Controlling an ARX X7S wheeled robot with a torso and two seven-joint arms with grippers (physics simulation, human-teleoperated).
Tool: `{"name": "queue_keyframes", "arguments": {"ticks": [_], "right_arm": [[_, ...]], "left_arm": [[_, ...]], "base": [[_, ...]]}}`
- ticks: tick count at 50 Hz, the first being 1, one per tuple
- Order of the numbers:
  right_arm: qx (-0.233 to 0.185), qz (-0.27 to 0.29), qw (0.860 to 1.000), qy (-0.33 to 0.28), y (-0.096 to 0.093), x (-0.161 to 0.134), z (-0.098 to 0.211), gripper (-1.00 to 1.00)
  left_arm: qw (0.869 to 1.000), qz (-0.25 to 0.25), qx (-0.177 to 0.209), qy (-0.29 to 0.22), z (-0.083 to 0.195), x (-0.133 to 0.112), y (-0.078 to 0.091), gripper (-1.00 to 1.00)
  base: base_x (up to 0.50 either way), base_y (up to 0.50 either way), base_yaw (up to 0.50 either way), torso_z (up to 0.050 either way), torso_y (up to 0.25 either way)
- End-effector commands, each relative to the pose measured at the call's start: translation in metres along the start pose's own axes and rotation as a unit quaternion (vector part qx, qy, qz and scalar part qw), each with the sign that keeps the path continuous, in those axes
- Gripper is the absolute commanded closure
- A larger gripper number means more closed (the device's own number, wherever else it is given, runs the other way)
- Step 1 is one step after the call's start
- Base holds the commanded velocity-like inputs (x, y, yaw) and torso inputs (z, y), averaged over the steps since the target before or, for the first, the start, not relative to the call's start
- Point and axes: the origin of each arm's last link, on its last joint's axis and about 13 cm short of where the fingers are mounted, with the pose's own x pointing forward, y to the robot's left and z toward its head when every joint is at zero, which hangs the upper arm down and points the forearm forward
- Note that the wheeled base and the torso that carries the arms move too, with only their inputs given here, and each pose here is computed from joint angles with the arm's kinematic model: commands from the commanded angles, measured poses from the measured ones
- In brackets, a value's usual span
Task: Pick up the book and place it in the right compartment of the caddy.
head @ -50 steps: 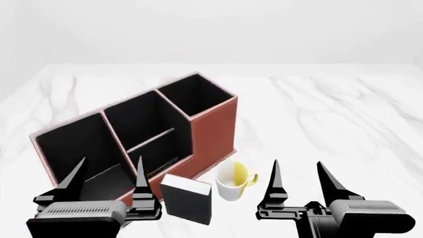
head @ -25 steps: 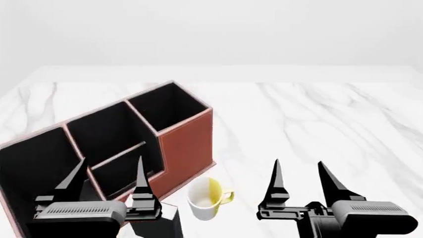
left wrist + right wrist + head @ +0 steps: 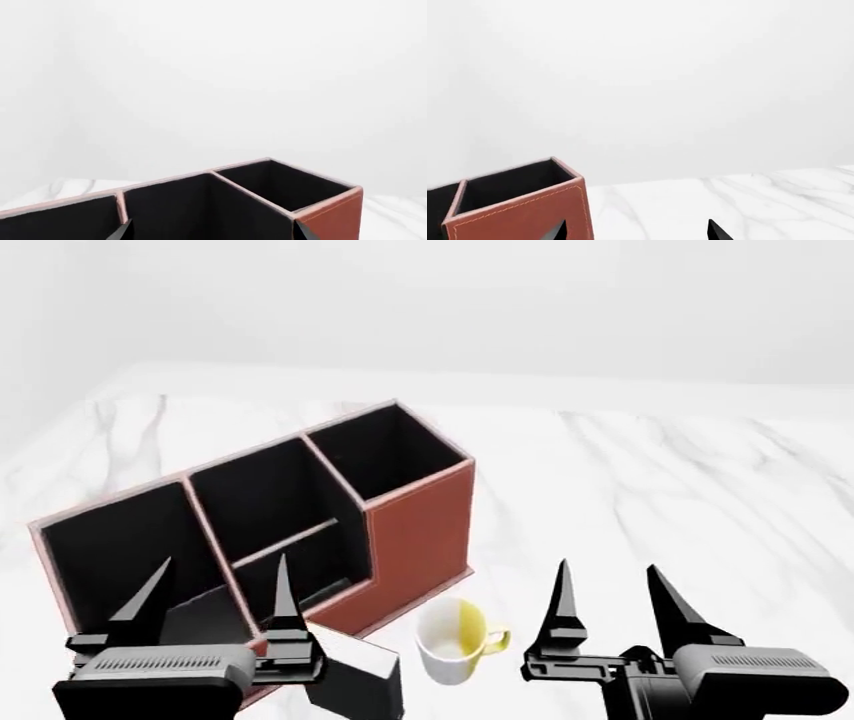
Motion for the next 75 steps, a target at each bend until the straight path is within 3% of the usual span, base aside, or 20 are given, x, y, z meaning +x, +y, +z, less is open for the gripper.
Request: {"name": "queue_keyframes", "arguments": {"ticks": [1,74,75], "right_arm": [[-0.004,-0.001,1.0,0.0,0.0001,-0.0004,0.0001,-1.0],[-0.019,0.0,1.0,0.0,0.001,-0.0002,-0.0009,-1.0],[-0.003,0.003,1.0,0.005,0.001,-0.0002,-0.0008,-1.0]], "left_arm": [[1.0,0.0,0.001,0.0,0.0002,-0.0002,0.0001,-1.0],[1.0,-0.003,0.001,0.001,0.0001,-0.0002,-0.001,-1.0],[1.0,-0.003,0.001,0.001,-0.0001,-0.0002,-0.001,-1.0]], "base": [[0.0,0.0,0.5,0.0,0.0],[-0.01,0.02,0.48,0.0,0.0],[0.0,0.0,0.0,0.0,0.0]]}}
